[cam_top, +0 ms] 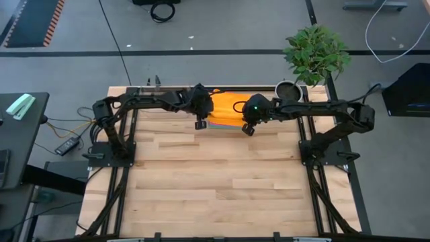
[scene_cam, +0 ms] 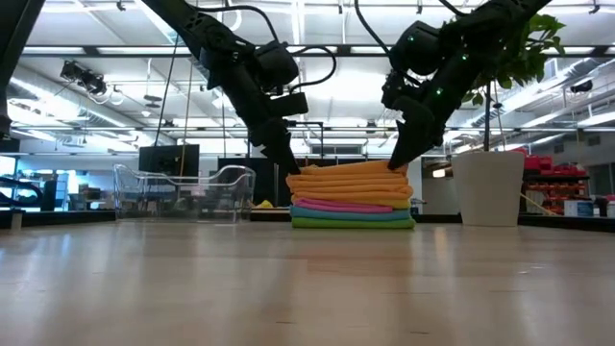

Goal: Fold microfiber towels
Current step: Stack the folded orange towel on the folded orange towel

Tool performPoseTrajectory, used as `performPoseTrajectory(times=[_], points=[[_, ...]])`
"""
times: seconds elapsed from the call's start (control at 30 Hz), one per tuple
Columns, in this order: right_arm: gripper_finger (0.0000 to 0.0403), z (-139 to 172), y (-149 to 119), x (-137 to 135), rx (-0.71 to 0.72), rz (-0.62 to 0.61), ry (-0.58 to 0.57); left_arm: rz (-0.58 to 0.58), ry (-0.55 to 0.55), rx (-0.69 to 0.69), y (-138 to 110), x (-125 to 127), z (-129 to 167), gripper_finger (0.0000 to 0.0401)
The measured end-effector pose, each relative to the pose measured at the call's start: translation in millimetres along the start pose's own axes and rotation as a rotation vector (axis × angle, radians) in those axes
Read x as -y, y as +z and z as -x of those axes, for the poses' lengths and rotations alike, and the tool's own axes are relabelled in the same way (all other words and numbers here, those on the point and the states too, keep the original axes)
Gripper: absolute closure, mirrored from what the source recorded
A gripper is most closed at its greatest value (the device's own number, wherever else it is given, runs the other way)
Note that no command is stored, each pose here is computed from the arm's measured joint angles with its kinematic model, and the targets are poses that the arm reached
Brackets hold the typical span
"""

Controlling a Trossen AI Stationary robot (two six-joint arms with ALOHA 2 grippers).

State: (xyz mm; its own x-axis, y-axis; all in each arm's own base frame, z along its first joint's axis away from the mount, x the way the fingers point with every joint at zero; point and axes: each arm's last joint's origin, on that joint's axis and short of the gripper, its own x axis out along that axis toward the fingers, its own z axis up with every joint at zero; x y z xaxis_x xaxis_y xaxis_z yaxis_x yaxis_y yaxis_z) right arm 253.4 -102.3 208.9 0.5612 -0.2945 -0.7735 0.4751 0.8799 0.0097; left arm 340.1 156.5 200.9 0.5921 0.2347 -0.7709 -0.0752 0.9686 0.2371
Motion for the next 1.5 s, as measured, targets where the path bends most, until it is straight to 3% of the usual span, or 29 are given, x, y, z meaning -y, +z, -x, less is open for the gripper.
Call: performPoseTrajectory(times=[0.27,0.5,0.6,0.7,0.83,0.87,1.03,1.2,1.33,1.5], points=[[0.0288,5,3,4,-0.049,-0.052,0.073,0.037,0.005,0.016,4,2,10,0.0254],[0.0219,31,33,16,-0.068,-0.028,0.045,0.054,0.051,0.118,19,-7,46,0.0197],[0.0209,38,46,25,-0.005,-0.082,-0.006,0.132,0.068,0.205,25,-15,58,0.0187],[0.0247,30,44,43,0.037,-0.228,-0.129,0.195,0.007,0.193,18,-17,42,0.0200],[0.0373,11,35,61,0.030,-0.307,-0.167,0.251,-0.025,0.101,5,-14,10,0.0259],[0.0386,7,34,63,0.036,-0.308,-0.166,0.250,-0.024,0.106,5,-14,5,0.0277],[0.0391,-4,33,68,0.038,-0.328,-0.188,0.250,-0.044,0.063,1,-9,-6,0.0360],[0.0392,22,42,60,0.124,-0.383,-0.180,0.260,-0.007,0.161,20,-19,39,0.0383],[0.0391,48,43,43,0.168,-0.499,-0.108,0.512,-0.008,0.217,24,-28,77,0.0347],[0.0348,65,34,28,0.117,-0.604,-0.061,0.888,-0.151,0.263,16,-47,91,0.0266]])
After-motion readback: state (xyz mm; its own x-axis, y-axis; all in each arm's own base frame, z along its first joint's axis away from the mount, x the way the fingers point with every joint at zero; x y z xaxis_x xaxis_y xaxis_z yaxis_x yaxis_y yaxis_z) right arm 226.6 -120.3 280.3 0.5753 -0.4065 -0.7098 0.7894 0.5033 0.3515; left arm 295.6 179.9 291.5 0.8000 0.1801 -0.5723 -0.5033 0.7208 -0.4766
